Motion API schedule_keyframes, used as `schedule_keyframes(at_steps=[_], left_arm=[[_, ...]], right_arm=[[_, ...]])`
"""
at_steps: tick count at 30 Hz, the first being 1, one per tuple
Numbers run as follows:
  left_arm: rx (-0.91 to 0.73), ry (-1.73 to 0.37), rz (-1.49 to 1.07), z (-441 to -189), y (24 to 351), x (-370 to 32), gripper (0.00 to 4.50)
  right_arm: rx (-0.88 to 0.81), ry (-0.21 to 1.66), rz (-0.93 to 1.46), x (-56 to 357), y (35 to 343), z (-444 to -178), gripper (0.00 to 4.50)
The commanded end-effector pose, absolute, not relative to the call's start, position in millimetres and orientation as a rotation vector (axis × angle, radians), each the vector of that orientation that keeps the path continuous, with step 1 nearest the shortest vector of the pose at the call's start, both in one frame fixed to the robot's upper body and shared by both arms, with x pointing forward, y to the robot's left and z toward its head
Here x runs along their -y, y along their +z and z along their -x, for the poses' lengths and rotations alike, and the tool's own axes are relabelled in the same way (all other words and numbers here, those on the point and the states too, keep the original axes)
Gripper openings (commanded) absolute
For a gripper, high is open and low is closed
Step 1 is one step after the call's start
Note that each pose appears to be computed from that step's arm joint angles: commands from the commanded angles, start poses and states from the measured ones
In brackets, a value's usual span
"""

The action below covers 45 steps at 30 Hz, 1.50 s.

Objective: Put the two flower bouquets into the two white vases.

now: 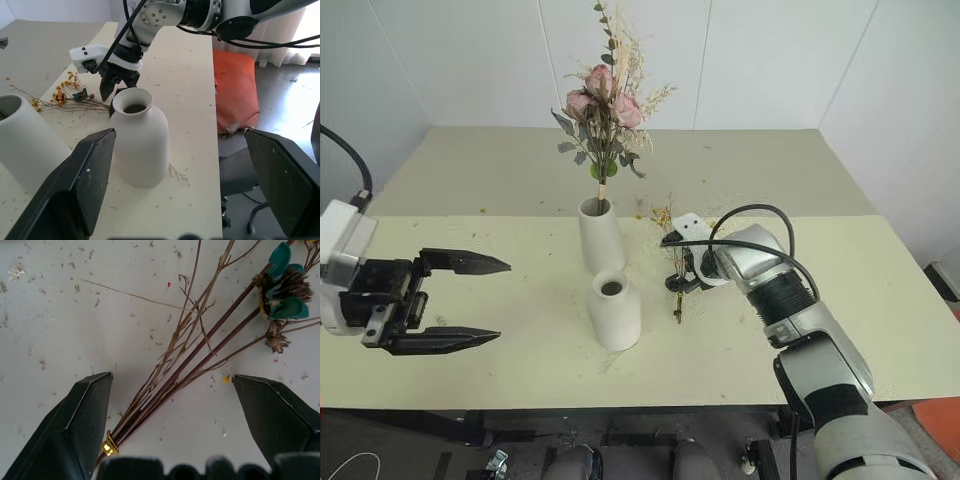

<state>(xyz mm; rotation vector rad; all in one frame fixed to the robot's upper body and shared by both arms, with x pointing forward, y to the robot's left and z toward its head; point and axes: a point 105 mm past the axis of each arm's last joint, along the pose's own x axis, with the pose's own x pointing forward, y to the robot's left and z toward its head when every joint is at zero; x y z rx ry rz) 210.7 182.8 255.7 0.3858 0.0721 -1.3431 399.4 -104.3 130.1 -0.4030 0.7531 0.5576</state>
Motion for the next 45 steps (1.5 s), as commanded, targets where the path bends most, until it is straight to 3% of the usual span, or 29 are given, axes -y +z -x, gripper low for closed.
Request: schedule_keyframes(at_steps=[1, 8, 13, 17, 20, 22, 24, 28, 37, 45], left_arm=[[-0.024, -1.321, -0.443, -206, 268, -184, 4.5], [-0.03, -1.283, -0.443, -203, 269, -190, 4.5], [-0.035, -1.266, -0.44, -201, 269, -193, 4.5], [-0.041, -1.258, -0.433, -201, 269, -194, 4.5], [-0.049, -1.245, -0.409, -202, 267, -196, 4.5], [-0.057, -1.235, -0.4, -202, 266, -198, 4.5], [-0.061, -1.23, -0.394, -203, 265, -199, 4.5], [-0.06, -1.228, -0.385, -204, 265, -198, 4.5], [-0.071, -1.212, -0.379, -205, 267, -201, 4.5], [-0.091, -1.184, -0.373, -203, 265, -206, 4.5]], right_arm=[[-0.693, 0.52, 0.468, 104, 132, -410, 3.86], [-0.692, 0.417, 0.399, 123, 133, -416, 1.44], [-0.658, 0.336, 0.299, 147, 148, -413, 0.03], [-0.52, 0.323, 0.157, 159, 183, -408, 0.03], [-0.293, 0.318, -0.035, 169, 222, -402, 0.03], [-0.05, 0.349, -0.205, 170, 256, -393, 0.03], [0.077, 0.37, -0.279, 171, 271, -383, 0.03], [0.296, 0.724, -0.315, 127, 295, -340, 0.03], [0.468, 1.078, -0.332, 58, 304, -296, 0.03], [0.468, 1.15, -0.348, 33, 291, -293, 0.03]])
